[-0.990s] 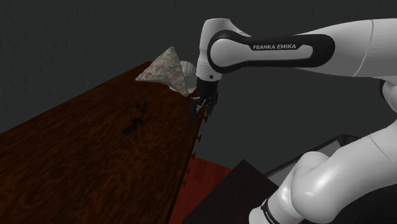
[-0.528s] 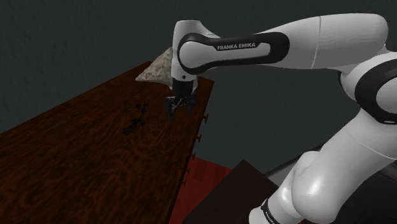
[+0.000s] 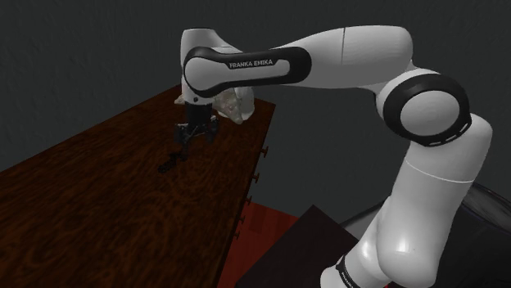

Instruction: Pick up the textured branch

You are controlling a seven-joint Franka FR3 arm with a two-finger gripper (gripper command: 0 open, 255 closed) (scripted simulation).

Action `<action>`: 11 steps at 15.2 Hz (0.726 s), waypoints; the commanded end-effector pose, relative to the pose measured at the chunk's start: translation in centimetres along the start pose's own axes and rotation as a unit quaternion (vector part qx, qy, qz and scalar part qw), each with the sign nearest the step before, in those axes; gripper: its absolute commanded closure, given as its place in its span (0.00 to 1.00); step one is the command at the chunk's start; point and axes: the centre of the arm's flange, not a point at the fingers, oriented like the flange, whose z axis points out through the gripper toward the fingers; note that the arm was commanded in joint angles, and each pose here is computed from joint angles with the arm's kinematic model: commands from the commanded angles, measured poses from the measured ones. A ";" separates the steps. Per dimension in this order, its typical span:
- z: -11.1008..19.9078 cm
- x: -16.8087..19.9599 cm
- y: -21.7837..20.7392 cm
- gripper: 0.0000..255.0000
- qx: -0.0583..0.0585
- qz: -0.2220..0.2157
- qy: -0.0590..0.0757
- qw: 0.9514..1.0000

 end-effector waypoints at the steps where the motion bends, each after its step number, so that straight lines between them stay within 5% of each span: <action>1: 0.1 2.2 -1.5 0.00 -0.001 0.002 0.002 1.000; 4: 0.7 5.5 -3.5 0.00 -0.002 0.005 0.004 1.000; 11: 3.9 6.0 -3.6 0.00 -0.002 0.005 0.004 1.000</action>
